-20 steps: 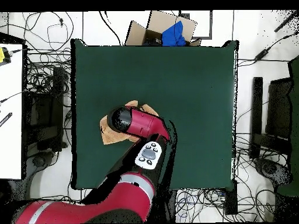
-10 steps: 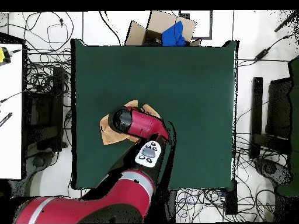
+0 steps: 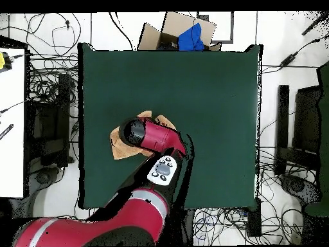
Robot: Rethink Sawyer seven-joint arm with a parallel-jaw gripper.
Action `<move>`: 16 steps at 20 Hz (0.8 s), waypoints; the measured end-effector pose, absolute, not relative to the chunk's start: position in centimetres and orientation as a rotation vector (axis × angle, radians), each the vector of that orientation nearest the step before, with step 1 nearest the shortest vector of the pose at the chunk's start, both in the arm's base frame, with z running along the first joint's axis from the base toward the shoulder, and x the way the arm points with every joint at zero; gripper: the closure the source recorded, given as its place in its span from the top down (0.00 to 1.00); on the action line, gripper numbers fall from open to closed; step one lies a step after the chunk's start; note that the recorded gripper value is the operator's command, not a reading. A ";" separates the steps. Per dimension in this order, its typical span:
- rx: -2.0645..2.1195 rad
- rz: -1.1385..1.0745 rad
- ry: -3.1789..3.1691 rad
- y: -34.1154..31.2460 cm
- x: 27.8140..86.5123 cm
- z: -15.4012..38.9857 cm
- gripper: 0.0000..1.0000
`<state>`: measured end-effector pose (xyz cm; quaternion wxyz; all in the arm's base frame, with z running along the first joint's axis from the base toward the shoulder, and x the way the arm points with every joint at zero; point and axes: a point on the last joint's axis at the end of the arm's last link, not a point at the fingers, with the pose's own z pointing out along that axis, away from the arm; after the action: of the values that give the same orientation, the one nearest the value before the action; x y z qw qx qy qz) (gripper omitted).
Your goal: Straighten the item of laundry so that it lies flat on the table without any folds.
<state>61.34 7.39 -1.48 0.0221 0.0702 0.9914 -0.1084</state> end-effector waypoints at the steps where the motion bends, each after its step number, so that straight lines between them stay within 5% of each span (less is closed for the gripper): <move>1: 0.220 -0.337 3.072 7.3 61.4 -1.4 1.00; 16: 0.272 -0.283 3.082 7.5 62.9 3.1 1.00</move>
<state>62.88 7.52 3.11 0.0171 0.0875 0.9918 -0.0910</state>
